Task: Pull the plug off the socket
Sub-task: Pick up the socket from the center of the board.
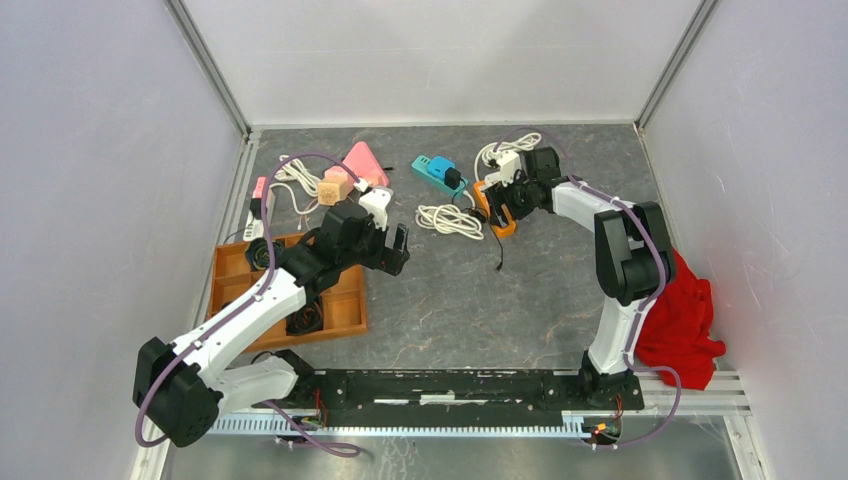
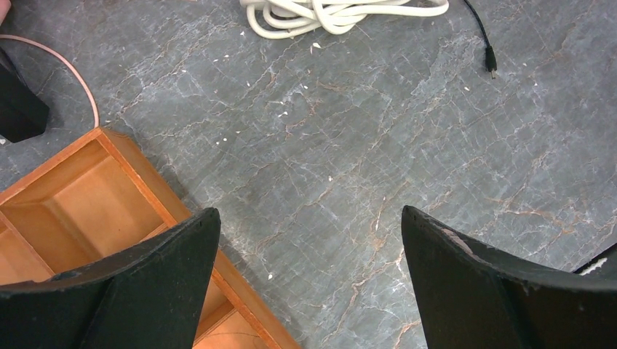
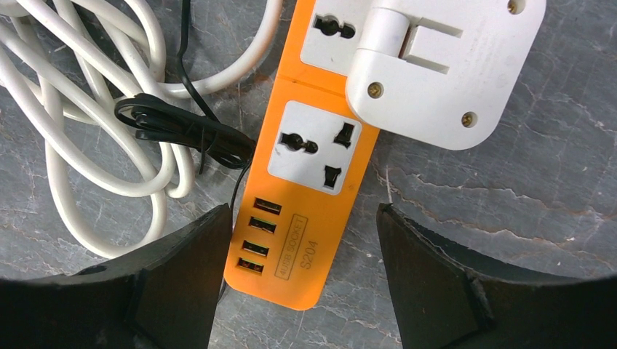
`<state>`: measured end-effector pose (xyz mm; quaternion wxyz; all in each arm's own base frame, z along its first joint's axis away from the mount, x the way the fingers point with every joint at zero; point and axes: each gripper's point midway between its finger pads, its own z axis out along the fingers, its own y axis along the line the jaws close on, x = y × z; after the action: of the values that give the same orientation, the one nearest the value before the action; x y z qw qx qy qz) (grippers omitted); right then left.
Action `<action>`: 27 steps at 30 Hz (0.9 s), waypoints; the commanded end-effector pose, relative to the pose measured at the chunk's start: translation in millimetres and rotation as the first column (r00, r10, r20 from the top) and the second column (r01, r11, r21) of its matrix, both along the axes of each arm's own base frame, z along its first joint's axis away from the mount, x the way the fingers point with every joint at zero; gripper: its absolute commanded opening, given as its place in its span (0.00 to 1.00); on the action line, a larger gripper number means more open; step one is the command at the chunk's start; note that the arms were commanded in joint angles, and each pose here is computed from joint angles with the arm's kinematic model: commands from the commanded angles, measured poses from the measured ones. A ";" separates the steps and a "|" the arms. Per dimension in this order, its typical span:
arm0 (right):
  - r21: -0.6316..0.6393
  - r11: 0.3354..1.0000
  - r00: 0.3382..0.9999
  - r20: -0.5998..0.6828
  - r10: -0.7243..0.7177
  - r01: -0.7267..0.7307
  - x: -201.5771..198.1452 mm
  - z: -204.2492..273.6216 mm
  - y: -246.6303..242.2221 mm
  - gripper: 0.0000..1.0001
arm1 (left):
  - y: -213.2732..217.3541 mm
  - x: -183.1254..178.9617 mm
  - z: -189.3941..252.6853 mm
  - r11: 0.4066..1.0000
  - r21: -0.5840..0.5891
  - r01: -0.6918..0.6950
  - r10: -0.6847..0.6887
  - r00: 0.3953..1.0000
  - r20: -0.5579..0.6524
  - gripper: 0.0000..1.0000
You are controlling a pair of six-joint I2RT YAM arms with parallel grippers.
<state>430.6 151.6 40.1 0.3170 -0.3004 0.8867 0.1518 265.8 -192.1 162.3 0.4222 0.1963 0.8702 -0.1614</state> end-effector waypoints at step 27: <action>-0.045 0.999 1.000 0.008 -0.030 0.031 7.3 -11.6 -2.9 0.60 | 7.4 3.5 2.0 0.999 0.046 -0.002 0.000 0.999 0.040 1.00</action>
<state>427.4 153.5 25.6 0.3005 -0.2943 0.8950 0.1485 267.8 -188.2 161.6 0.4259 0.1910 0.8714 -0.1508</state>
